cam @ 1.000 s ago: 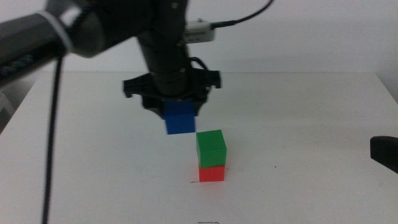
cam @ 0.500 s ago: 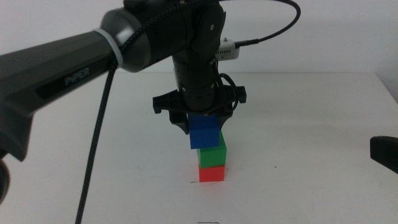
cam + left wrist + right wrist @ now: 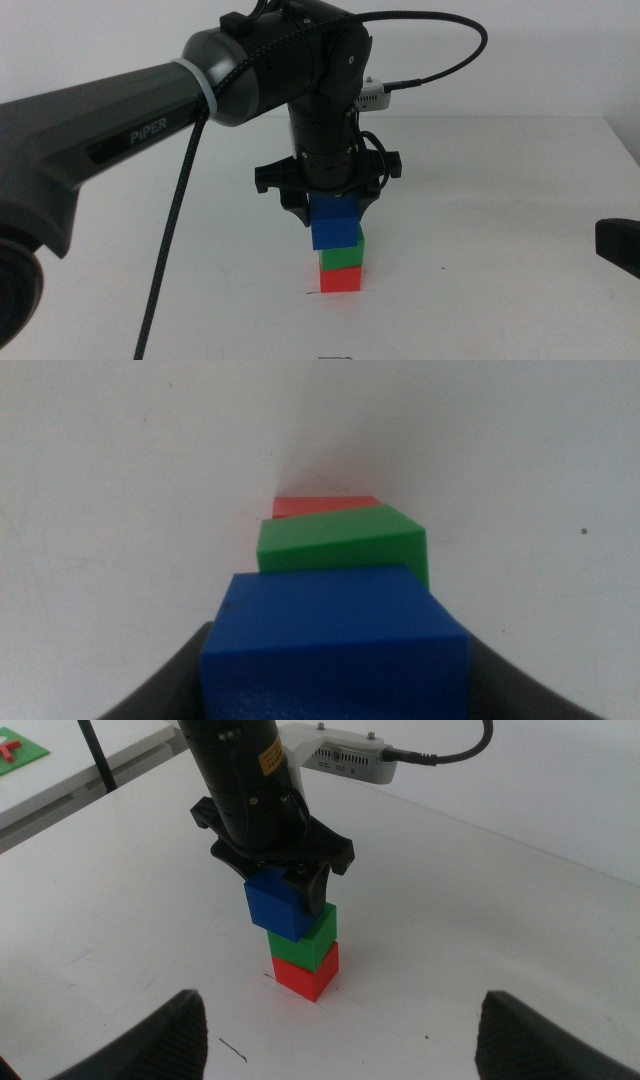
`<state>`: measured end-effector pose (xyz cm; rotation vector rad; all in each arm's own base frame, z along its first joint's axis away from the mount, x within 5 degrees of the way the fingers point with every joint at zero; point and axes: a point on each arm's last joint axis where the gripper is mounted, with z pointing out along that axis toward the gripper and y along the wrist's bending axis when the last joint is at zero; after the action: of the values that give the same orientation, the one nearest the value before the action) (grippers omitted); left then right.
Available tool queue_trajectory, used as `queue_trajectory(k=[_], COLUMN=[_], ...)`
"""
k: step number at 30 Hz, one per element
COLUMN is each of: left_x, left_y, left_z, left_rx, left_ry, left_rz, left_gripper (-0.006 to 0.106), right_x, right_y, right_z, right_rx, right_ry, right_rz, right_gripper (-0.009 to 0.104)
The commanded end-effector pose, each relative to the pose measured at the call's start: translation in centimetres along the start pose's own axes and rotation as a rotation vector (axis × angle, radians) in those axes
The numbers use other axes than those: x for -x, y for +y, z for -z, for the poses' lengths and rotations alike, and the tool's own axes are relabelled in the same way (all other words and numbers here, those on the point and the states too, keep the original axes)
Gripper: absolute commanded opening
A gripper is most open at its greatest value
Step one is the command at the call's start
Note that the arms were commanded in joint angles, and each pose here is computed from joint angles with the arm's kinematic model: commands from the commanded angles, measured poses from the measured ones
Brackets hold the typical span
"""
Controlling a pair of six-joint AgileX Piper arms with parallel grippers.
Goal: Stack red cubes first, then green, then blue cubes in a specific spot.
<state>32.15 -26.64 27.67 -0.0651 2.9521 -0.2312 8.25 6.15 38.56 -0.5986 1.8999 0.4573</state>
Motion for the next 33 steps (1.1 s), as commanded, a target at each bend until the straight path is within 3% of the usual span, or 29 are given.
queue_trajectory(k=[1,25,26,29,30,33], left_x=[0.1,0.8,0.9,0.9,0.9,0.9], left_y=[-0.5,-1.1,-1.2,-1.2,-1.2,-1.2], left_z=[3.2,2.4,2.4,2.4,2.4,2.4], left_rx=[-0.077,-0.082,-0.086,-0.091,-0.09,-0.089], left_ry=[-0.082,-0.089,-0.092,-0.098,-0.098,-0.1], left_rz=[-0.002,-0.016,-0.016,-0.016,-0.024,-0.056], left_gripper=[-0.002,0.001,0.015,0.027,0.036,0.052], right_x=[1.5,1.5,1.5,1.5,1.5,1.5], right_y=[-0.1,-0.1,-0.1,-0.1,-0.1,-0.1], right_z=[0.5,0.5,0.5,0.5,0.5,0.5], right_rx=[-0.017,-0.017,-0.017,-0.017,-0.017,-0.017], right_ry=[-0.101,-0.101,-0.101,-0.101,-0.101,-0.101], right_rz=[0.015,0.015,0.015,0.015,0.015,0.015], right_gripper=[0.087,0.087,0.087,0.087,0.087,0.087])
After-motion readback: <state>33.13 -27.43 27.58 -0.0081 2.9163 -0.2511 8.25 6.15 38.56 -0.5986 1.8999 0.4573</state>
